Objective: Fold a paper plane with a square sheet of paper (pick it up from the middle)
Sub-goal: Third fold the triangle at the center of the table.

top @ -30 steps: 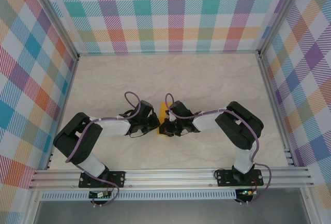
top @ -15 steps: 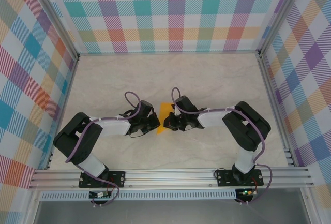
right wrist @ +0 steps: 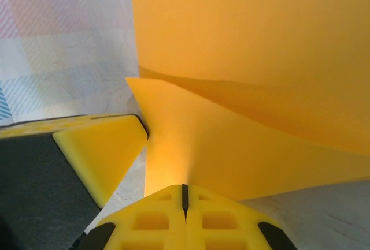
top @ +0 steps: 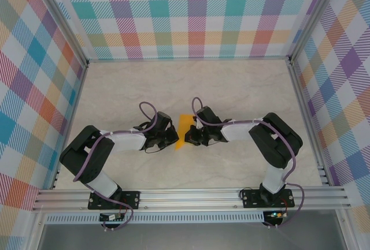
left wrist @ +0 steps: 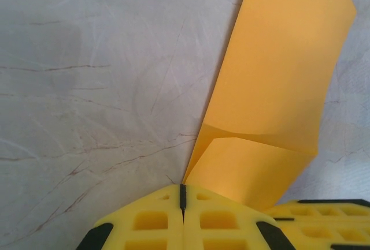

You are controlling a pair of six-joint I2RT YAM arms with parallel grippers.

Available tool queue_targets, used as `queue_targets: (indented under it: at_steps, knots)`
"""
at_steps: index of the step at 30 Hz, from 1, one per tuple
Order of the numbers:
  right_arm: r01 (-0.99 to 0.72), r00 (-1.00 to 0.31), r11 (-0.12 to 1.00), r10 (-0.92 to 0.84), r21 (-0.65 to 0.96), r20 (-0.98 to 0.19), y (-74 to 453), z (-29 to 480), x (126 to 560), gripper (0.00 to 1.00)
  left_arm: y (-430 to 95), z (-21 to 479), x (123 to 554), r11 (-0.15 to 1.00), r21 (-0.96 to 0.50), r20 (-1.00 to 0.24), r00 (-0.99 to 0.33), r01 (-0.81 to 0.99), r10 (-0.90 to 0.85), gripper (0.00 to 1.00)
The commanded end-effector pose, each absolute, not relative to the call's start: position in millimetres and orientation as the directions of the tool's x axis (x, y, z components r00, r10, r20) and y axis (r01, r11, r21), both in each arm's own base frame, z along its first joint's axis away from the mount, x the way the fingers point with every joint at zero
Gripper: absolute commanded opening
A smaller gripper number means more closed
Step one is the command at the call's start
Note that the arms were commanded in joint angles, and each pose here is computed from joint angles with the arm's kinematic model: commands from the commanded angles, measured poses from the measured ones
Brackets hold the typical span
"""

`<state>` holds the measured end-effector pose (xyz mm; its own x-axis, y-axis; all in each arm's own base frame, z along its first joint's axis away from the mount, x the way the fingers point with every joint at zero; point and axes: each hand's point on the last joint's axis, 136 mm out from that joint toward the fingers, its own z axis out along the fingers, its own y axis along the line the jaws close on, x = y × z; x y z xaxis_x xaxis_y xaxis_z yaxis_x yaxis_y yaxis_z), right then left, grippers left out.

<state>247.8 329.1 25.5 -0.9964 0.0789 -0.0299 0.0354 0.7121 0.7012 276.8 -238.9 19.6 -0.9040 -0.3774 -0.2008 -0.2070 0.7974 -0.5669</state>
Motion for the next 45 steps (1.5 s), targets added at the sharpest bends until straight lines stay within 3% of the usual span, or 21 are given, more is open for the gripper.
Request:
queue_targets:
  at_steps: [1, 8, 18, 45]
  knots:
    - [0.035, -0.995, 0.731, 0.092, 0.681, -0.047, 321.4, 21.4, 257.6, 0.0, -218.9, 0.2, 265.1, 0.85, -0.464, -0.189, -0.91, -0.249, -0.37, 0.04]
    - [0.083, -0.994, 0.751, 0.107, 0.656, 0.003, 313.7, 0.9, 251.3, 0.0, -225.0, 9.4, 268.4, 0.847, -0.487, -0.204, -0.915, -0.214, -0.349, 0.04]
    - [0.121, -0.991, 0.764, 0.13, 0.634, 0.032, 307.7, -1.8, 248.7, 0.0, -257.7, 69.4, 268.3, 0.744, -0.665, -0.249, -0.918, -0.07, -0.31, 0.12]
    - [0.173, -0.985, 0.783, 0.154, 0.598, 0.084, 297.0, -14.0, 245.3, 0.0, -254.1, -16.4, 215.7, 0.793, -0.582, -0.044, -0.967, -0.18, -0.251, 0.09]
